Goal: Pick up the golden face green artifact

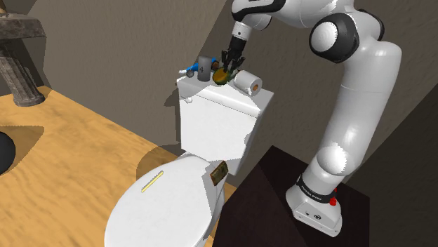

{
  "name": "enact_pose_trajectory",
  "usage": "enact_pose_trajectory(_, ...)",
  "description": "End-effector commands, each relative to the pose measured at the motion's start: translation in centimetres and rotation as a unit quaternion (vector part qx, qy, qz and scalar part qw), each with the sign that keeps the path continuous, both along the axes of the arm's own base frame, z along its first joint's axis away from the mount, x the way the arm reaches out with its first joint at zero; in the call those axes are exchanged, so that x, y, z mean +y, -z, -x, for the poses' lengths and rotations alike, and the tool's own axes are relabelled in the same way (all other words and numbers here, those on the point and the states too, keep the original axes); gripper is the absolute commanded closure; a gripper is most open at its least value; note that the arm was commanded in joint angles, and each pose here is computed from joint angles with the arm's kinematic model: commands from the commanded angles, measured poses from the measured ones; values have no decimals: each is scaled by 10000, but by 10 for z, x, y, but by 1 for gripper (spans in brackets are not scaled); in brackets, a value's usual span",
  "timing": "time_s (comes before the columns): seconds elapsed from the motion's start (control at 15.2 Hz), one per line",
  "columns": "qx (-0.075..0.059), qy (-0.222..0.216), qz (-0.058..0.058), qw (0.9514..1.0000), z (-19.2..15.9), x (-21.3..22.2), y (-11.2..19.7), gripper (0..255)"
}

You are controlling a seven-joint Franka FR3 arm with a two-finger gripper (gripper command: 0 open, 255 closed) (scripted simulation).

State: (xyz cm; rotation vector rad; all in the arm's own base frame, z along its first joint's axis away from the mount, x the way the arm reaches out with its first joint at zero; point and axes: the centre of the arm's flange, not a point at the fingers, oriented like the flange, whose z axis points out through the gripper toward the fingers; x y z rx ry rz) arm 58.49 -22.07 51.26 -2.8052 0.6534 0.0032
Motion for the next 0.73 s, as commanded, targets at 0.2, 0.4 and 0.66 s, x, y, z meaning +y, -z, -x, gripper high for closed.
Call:
enact_pose_trajectory(0.2, 1, 0, -1, 10000, 0, 1, -26, 255)
enact_pose_trajectory(0.4, 1, 0, -1, 10000, 0, 1, -42, 255)
enact_pose_trajectory(0.66, 1, 0, 0, 10000, 0, 1, -54, 255)
